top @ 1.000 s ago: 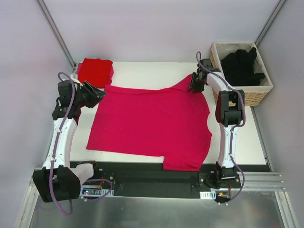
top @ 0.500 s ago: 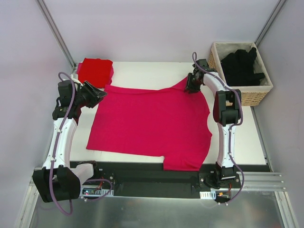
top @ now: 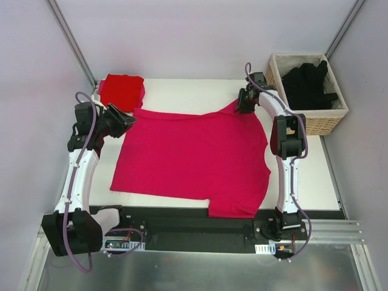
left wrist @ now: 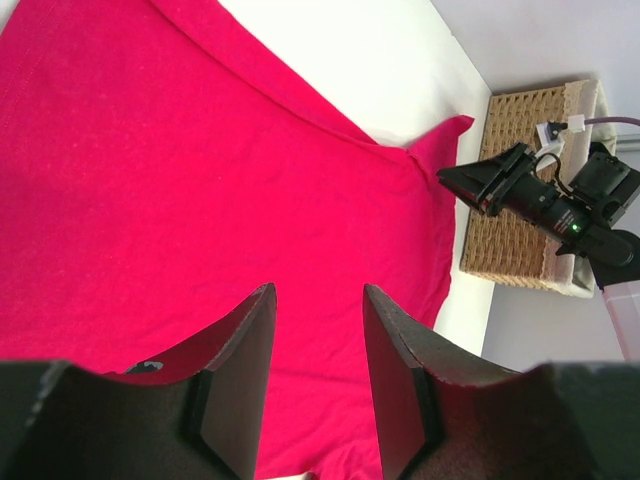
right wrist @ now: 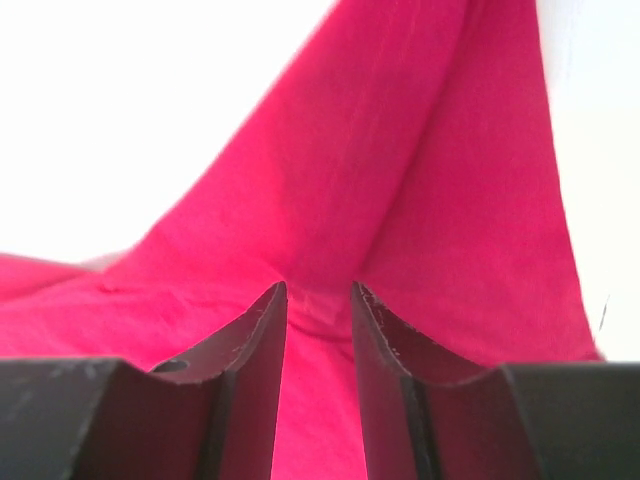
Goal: Fold and stack the t-shirts
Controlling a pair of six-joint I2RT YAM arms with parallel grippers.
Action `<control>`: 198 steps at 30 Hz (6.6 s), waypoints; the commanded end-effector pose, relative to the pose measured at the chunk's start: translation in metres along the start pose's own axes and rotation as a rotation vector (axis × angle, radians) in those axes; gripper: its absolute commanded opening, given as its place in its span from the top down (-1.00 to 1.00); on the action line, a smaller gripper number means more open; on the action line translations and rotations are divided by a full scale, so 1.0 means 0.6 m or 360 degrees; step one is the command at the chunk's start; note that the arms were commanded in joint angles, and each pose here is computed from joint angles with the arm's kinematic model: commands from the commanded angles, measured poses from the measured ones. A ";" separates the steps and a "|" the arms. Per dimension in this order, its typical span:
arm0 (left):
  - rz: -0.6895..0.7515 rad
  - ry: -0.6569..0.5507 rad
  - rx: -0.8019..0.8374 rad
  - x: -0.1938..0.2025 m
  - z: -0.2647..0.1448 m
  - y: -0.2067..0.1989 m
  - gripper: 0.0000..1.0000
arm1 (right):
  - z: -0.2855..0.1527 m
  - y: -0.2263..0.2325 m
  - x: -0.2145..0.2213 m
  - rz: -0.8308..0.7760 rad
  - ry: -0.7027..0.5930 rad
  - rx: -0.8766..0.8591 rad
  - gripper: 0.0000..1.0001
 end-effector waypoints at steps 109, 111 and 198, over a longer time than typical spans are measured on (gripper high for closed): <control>0.0274 0.0018 0.0094 0.009 -0.063 -0.036 0.21 | -0.105 -0.128 0.176 -0.0290 0.0410 0.0779 0.98; 0.0271 0.0015 0.0084 0.007 -0.066 -0.038 0.21 | -0.108 -0.123 0.152 -0.0305 0.0383 0.0808 0.98; 0.0051 0.0351 -0.0510 -0.101 0.388 0.216 0.21 | -0.353 -0.144 0.028 -0.0232 -0.0094 0.0671 0.07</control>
Point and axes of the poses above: each gripper's point midway between its finger pads, its own z axis out along the fingers, its own y axis along the line the jaws close on, x = y × z, the point moved 2 cm from there along -z, back along the fingers, and after that the axes turned 9 degrees about z, right-handed, at the moved point
